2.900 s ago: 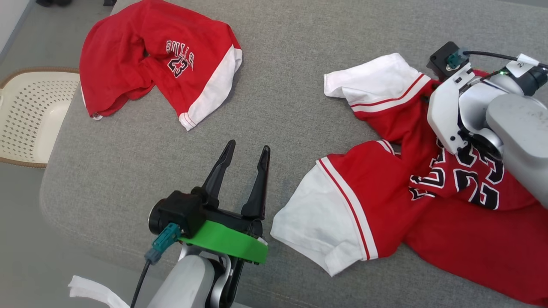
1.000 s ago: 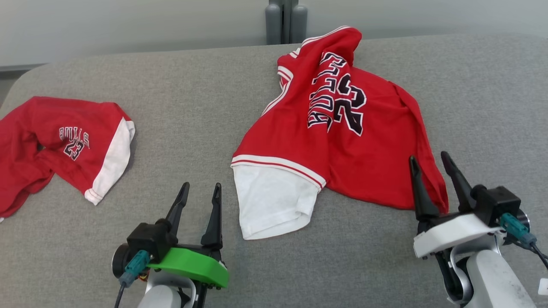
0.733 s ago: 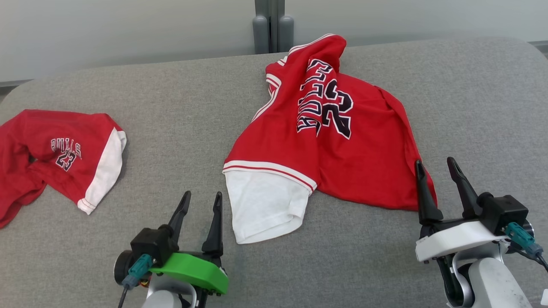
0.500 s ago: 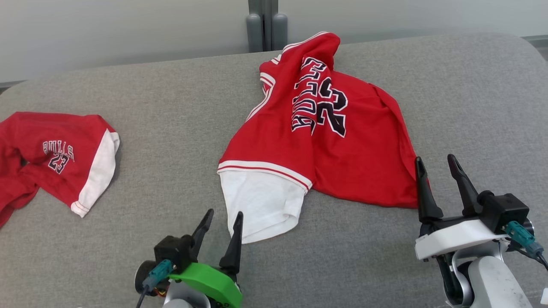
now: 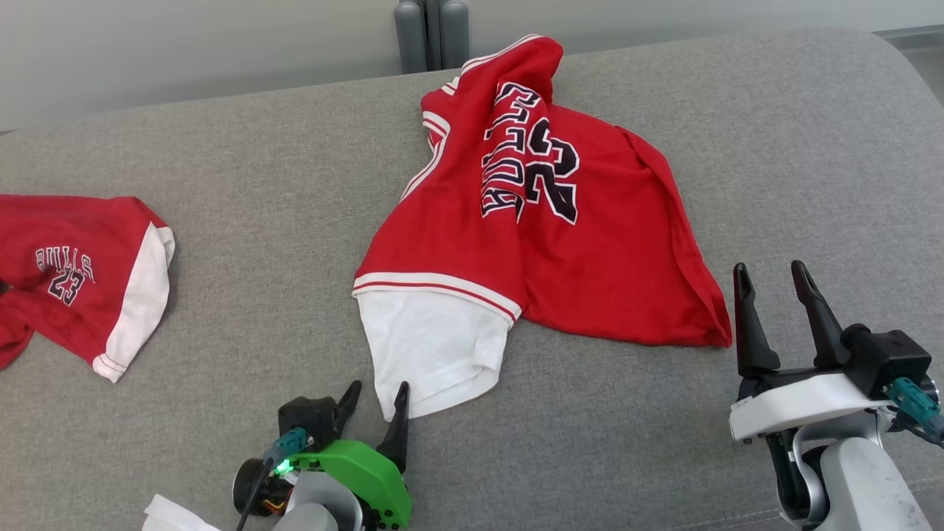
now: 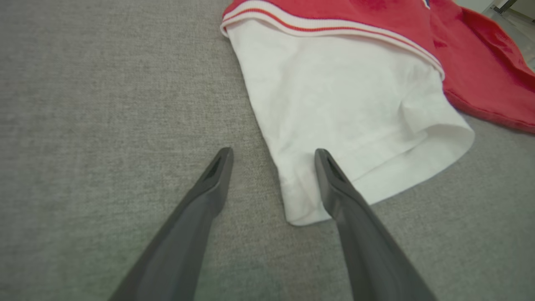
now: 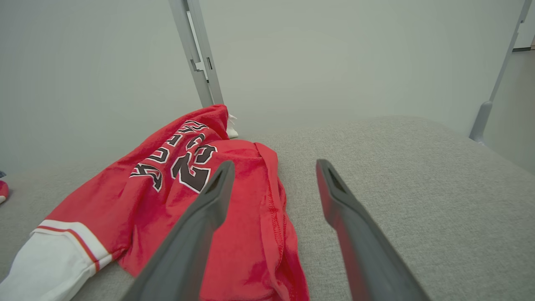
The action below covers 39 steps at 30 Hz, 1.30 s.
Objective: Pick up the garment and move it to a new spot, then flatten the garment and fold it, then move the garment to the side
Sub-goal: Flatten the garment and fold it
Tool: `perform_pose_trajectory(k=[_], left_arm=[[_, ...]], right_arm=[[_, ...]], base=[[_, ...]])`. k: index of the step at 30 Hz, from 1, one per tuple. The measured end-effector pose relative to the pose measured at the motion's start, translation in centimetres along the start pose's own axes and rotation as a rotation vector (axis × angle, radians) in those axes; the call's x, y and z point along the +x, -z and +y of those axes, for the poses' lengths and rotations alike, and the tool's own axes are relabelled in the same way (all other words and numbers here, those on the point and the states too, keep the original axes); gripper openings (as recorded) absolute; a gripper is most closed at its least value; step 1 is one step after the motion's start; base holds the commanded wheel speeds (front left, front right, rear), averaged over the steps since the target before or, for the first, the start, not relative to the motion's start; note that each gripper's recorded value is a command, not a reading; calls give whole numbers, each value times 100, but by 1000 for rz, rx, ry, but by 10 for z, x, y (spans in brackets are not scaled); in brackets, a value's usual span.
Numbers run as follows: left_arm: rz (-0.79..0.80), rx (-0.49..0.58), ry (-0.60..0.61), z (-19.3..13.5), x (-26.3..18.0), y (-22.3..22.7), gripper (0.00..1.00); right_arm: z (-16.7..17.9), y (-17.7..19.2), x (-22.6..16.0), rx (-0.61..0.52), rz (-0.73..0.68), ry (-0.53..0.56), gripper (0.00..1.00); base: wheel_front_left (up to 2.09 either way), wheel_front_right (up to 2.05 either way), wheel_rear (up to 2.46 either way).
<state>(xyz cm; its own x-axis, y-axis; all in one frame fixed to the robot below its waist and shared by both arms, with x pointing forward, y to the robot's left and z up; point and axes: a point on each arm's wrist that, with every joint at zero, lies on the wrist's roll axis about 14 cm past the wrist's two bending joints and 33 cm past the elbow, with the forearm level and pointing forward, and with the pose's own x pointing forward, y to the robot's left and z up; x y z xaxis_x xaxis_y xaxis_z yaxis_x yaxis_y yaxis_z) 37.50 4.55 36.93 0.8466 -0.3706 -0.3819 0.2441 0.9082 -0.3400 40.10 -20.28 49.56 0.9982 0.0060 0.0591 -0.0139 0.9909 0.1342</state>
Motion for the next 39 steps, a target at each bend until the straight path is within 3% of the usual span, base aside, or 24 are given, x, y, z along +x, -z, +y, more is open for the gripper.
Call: perform_pose_trajectory(k=[1, 2, 3, 4, 11, 18, 26, 39], left_arm=[[12, -3, 9, -2, 1, 2, 100], [23, -4, 14, -2, 1, 4, 50], [26, -4, 20, -4, 1, 4, 18], [27, -4, 23, -4, 1, 4, 0], [-24, -22, 33, -6, 0, -8, 0], [-269, -47, -35, 10, -2, -82, 0], [-323, -54, -66, 19, -18, -90, 0], [-339, -50, -89, 26, -26, -92, 0]], right_arm=[[0, 0, 0, -2, 1, 1, 100], [-1, 1, 0, -6, 5, 1, 100], [-1, 2, 0, -7, 8, 1, 100], [0, 5, 0, -7, 15, 0, 100], [2, 27, -2, -22, 86, -6, 100], [9, 68, -13, -3, 218, -17, 100], [12, 98, -19, 4, 325, -31, 100], [8, 108, -15, 15, 367, -23, 100]], base=[[0, 0, 0], [0, 0, 0], [0, 0, 0], [0, 0, 0], [0, 0, 0], [0, 0, 0], [0, 0, 0], [0, 0, 0]])
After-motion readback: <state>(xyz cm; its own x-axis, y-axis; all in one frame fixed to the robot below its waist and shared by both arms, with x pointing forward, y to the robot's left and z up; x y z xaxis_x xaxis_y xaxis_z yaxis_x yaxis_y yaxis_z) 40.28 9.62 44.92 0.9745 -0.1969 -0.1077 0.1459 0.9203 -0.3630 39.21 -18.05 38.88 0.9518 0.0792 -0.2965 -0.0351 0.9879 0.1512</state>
